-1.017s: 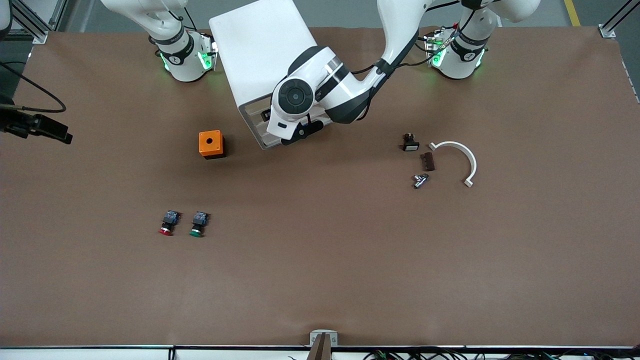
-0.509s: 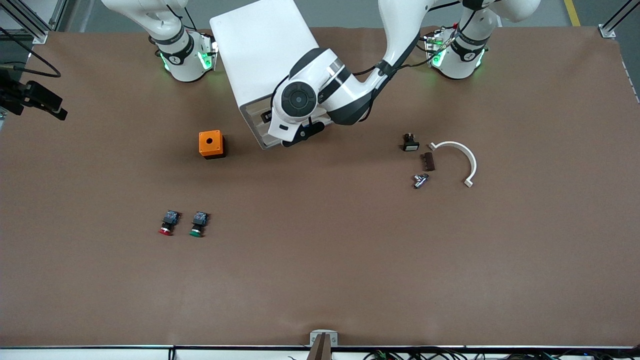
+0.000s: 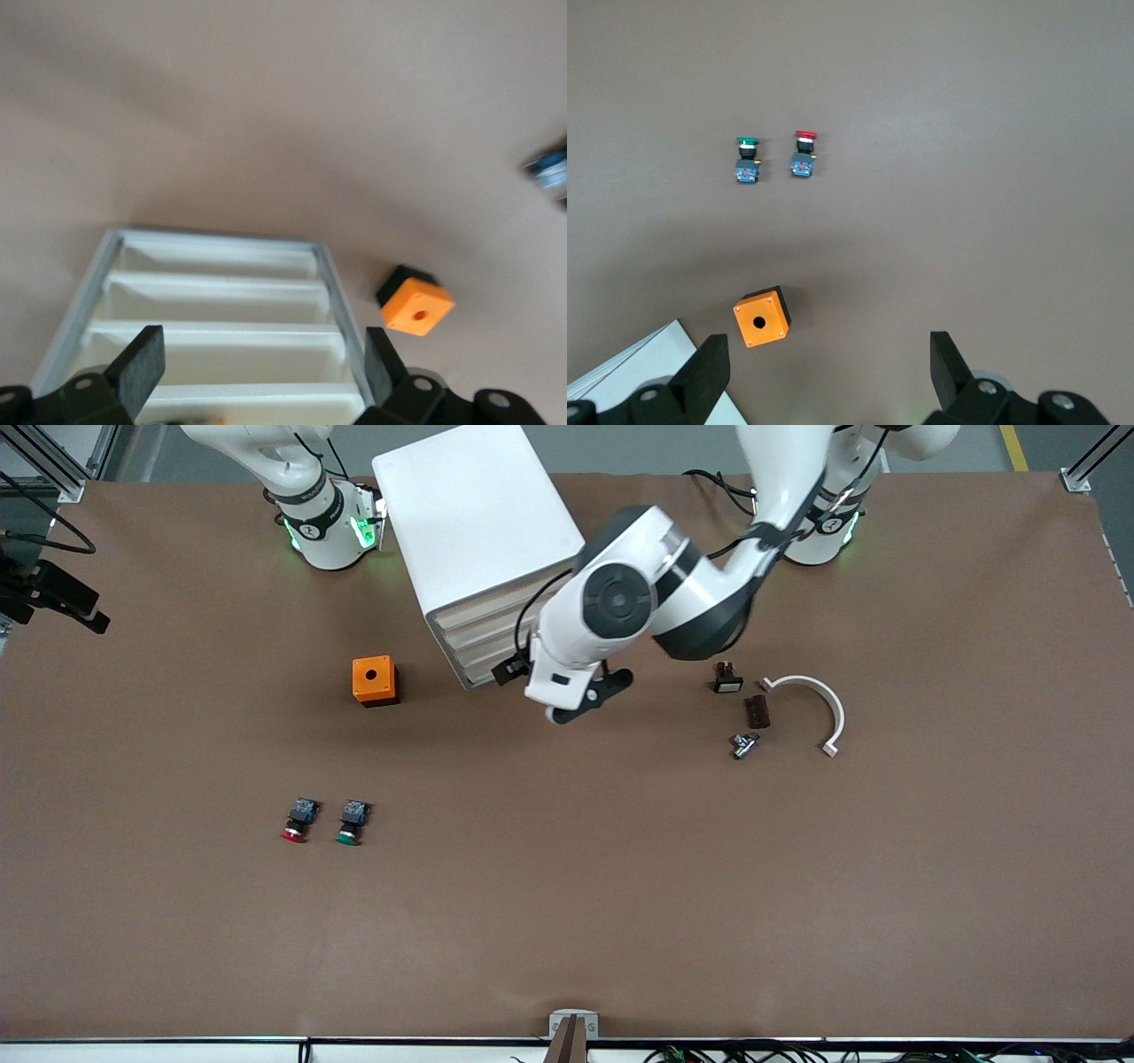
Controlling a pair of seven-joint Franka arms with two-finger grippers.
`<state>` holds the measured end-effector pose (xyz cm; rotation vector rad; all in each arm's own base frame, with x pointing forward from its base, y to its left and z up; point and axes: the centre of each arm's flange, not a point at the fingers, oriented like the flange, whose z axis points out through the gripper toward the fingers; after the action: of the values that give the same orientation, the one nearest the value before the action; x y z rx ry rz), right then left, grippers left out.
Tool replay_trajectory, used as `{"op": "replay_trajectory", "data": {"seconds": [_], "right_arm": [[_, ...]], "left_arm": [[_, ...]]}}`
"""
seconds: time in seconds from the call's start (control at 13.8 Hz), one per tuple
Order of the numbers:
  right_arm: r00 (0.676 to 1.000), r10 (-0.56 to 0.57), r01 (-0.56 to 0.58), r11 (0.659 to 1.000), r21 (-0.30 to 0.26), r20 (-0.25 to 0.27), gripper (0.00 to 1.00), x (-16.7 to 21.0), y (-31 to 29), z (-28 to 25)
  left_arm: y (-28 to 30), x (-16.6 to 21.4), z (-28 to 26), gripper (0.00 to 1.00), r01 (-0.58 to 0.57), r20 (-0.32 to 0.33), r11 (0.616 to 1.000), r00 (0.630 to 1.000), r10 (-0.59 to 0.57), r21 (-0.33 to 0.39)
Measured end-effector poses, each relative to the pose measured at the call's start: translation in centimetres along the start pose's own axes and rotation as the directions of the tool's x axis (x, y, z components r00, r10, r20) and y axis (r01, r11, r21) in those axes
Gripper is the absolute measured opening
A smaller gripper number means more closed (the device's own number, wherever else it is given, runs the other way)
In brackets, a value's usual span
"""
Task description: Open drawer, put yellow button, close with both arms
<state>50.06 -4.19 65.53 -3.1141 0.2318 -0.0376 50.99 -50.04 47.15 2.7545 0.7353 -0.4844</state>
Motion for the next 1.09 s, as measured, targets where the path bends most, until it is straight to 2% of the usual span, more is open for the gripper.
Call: {"op": "replay_trajectory", "data": {"seconds": [0.07,0.29,0.51,0.73,0.87,1.09], "right_arm": [[1.000,-0.003,0.003,1.000,0.012,-0.006,1.00,0.0,-0.3,-0.1],[1.000,-0.014,0.015,1.000,0.022,-0.013,1.00,0.0,-0.8,-0.2],[0.999,-0.040,0.041,0.999,0.022,-0.017,1.00,0.0,-0.7,-0.3],[0.998,-0.052,0.053,0.998,0.022,-0.018,1.00,0.0,-0.6,-0.3],[0.998,-0.059,0.059,0.998,0.021,-0.018,1.00,0.0,-0.7,-0.3],[0.994,-0.106,0.107,0.994,0.019,-0.020,1.00,0.0,-0.5,-0.3]], "left_arm": [[-1.2,0.8,-3.6,1.00,-0.040,-0.034,0.999,0.999,0.040,-0.002],[-5.6,2.6,-11.3,1.00,-0.150,-0.117,0.986,0.981,0.157,0.069],[-10.2,7.5,-15.9,1.00,-0.231,-0.131,0.966,0.960,0.246,0.118],[-15.7,14.1,-20.4,1.00,-0.291,-0.145,0.950,0.941,0.305,0.110],[-20.0,17.9,-23.7,1.00,-0.307,-0.185,0.944,0.927,0.326,0.124],[-25.1,21.1,-27.1,1.00,-0.326,-0.218,0.934,0.910,0.352,0.145]]}}
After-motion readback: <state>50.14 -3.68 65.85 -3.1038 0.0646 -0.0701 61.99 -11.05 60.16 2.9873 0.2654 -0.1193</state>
